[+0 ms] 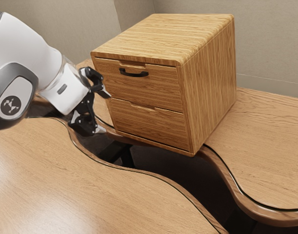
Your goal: Pull the drawer handle with one arm to open the drawer
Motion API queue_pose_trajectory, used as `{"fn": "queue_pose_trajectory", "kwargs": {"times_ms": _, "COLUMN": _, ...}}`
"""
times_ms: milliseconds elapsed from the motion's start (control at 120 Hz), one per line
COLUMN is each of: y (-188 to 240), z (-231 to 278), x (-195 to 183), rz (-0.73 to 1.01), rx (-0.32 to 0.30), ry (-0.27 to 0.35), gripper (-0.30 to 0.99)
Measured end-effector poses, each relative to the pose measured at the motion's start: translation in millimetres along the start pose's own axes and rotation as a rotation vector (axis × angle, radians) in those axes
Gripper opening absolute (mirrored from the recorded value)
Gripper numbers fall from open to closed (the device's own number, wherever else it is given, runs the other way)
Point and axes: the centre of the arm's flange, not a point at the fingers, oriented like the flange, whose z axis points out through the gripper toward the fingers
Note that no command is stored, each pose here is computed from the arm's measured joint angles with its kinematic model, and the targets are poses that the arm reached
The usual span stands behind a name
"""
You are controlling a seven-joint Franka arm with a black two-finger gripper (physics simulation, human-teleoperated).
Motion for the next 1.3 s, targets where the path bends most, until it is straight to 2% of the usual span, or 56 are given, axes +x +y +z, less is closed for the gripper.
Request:
{"fn": "queue_pose_trajectory", "kwargs": {"times_ms": 100, "y": -25, "z": 4, "x": -3, "rz": 0.090, "rx": 0.086, "ry": -0.004, "gripper": 0.69}}
{"fn": "queue_pose_trajectory", "kwargs": {"times_ms": 175, "y": -48, "z": 10, "x": 3, "rz": 0.154, "rx": 0.129, "ry": -0.001, "gripper": 0.69}}
{"fn": "queue_pose_trajectory", "kwargs": {"times_ms": 275, "y": -67, "z": 22, "x": 9, "rz": 0.225, "rx": 0.157, "ry": 0.003, "gripper": 0.69}}
{"fn": "queue_pose_trajectory", "kwargs": {"times_ms": 383, "y": -65, "z": 17, "x": 7, "rz": 0.283, "rx": 0.176, "ry": 0.002, "gripper": 0.69}}
{"fn": "queue_pose_trajectory", "kwargs": {"times_ms": 467, "y": -63, "z": 18, "x": 6, "rz": 0.318, "rx": 0.174, "ry": 0.001, "gripper": 0.69}}
{"fn": "queue_pose_trajectory", "kwargs": {"times_ms": 600, "y": -70, "z": 54, "x": -8, "rz": 0.342, "rx": 0.126, "ry": -0.018, "gripper": 0.69}}
{"fn": "queue_pose_trajectory", "kwargs": {"times_ms": 708, "y": -73, "z": 70, "x": -13, "rz": 0.364, "rx": 0.111, "ry": -0.022, "gripper": 0.69}}
{"fn": "queue_pose_trajectory", "kwargs": {"times_ms": 892, "y": -92, "z": 80, "x": -10, "rz": 0.385, "rx": 0.133, "ry": 0.000, "gripper": 0.69}}
{"fn": "queue_pose_trajectory", "kwargs": {"times_ms": 1300, "y": -105, "z": 84, "x": -36, "rz": 0.384, "rx": 0.148, "ry": -0.013, "gripper": 0.69}}
